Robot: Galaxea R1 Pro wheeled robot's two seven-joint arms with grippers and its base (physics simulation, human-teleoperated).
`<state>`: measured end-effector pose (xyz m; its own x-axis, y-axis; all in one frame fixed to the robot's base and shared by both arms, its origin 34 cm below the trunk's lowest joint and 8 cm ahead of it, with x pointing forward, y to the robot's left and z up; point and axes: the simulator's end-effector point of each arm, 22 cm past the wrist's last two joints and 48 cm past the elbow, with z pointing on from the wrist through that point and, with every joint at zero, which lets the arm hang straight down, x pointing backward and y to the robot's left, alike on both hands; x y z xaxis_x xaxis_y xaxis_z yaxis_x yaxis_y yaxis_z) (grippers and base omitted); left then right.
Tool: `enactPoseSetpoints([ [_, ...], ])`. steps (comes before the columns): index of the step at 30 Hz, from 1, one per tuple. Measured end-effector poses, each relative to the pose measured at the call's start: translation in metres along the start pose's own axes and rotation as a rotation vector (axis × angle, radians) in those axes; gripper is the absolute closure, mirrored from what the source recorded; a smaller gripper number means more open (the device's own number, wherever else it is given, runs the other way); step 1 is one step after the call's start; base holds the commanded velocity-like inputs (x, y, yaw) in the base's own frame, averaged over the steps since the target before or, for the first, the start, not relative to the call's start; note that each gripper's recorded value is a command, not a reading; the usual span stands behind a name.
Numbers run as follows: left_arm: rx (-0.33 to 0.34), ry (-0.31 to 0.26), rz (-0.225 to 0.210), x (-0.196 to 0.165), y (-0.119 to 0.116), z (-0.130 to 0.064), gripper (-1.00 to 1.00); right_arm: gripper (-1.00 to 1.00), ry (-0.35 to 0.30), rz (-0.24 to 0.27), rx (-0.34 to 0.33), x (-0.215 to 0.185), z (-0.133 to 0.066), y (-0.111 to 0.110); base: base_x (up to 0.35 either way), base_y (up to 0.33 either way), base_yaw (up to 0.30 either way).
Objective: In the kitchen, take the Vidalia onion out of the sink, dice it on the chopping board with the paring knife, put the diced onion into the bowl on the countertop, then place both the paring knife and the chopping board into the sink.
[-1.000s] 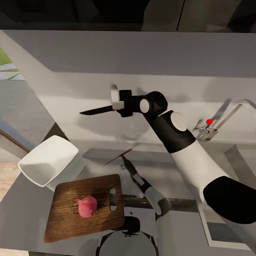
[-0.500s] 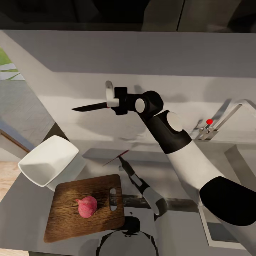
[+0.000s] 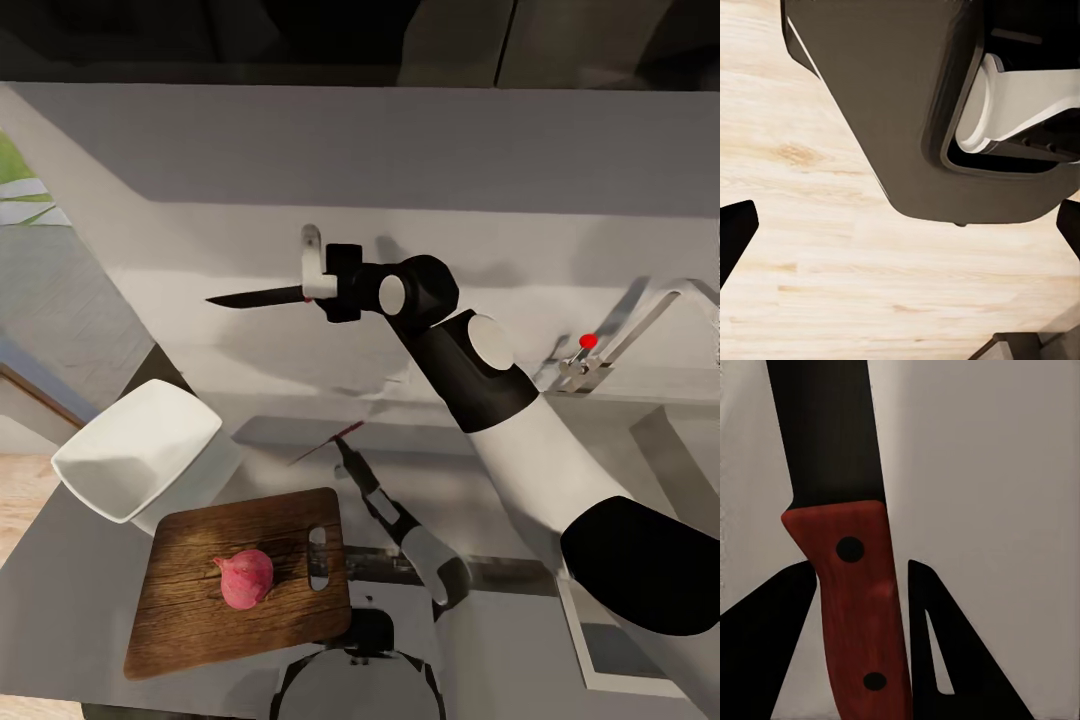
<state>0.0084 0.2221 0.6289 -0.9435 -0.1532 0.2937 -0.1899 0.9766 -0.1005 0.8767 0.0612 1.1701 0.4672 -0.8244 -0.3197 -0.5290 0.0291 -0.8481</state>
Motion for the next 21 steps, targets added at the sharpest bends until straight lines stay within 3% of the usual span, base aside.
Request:
enactPoseSetpoints([
  [5,-0.002,-0.001,0.001,-0.0004,0.0012,-0.0001,-1.00,1.00,0.009,0.021,0.007,0.0012,-0.0017,-0.0026,-0.236,0.000,0.000],
  [21,-0.007,-0.002,0.001,-0.0011,0.0050,-0.0006,-1.00,1.00,0.008,0.015,0.028,0.0007,-0.0059,-0.0099,-0.303,0.000,0.000],
])
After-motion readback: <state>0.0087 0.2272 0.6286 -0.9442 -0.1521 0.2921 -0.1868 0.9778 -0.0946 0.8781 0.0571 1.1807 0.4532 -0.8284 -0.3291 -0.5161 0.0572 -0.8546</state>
